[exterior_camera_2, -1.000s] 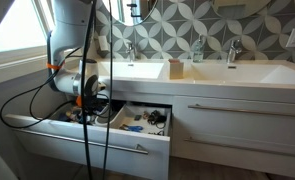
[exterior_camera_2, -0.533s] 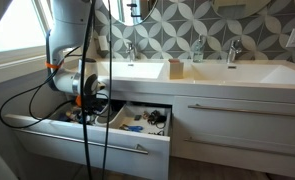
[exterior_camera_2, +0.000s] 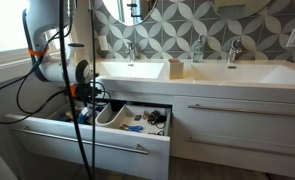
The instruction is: Remove a piece of tissue from the left side of the drawer and put it on the counter
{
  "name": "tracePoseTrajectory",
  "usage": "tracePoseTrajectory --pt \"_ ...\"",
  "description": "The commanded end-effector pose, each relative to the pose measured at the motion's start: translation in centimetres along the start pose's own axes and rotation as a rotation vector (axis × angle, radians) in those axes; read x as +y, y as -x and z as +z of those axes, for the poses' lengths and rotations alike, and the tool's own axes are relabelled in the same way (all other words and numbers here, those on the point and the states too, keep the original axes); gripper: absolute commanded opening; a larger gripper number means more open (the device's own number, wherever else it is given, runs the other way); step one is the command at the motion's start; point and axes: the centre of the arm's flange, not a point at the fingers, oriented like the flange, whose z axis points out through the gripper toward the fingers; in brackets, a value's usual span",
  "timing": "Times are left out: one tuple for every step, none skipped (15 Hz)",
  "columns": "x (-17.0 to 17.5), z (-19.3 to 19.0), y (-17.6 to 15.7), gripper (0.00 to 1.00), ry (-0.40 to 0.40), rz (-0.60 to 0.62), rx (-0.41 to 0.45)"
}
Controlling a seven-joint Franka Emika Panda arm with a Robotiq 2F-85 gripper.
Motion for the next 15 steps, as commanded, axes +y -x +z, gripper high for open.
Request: tracePoseTrajectory --pt "-1.5 -3.7 1.5 0.00 0.028 0.003 -0.029" --pt "-1.7 -4.4 1.8 0.00 0.047 0.009 -0.038" --pt "-2.0 -5.7 2.4 0.00 0.048 0.013 -0.040" --pt "-2.5 -6.9 2.9 0.00 0.048 0.018 -0.039" --pt "-2.9 -8.1 3.4 0.00 0.058 0.060 -0.057" --pt "-3.3 -9.4 3.9 0.00 0.069 0.079 -0.049" --pt "-3.6 -10.7 4.4 0.00 0.093 0.102 -0.039" --pt "-3.9 -12.0 4.9 0.00 0.115 0.122 -0.026" --pt "-4.1 -13.4 5.3 0.00 0.144 0.145 -0.008" --pt "-4.1 -14.5 5.5 0.00 0.181 0.172 0.010" --pt "-4.2 -15.7 5.8 0.00 0.211 0.197 0.031" --pt "-4.2 -16.9 6.2 0.00 0.255 0.233 0.045" --pt "-4.2 -18.0 6.5 0.00 0.282 0.260 0.053" --pt "-4.1 -19.2 6.9 0.00 0.315 0.289 0.063" --pt "-3.9 -20.3 7.2 0.00 0.359 0.321 0.074"
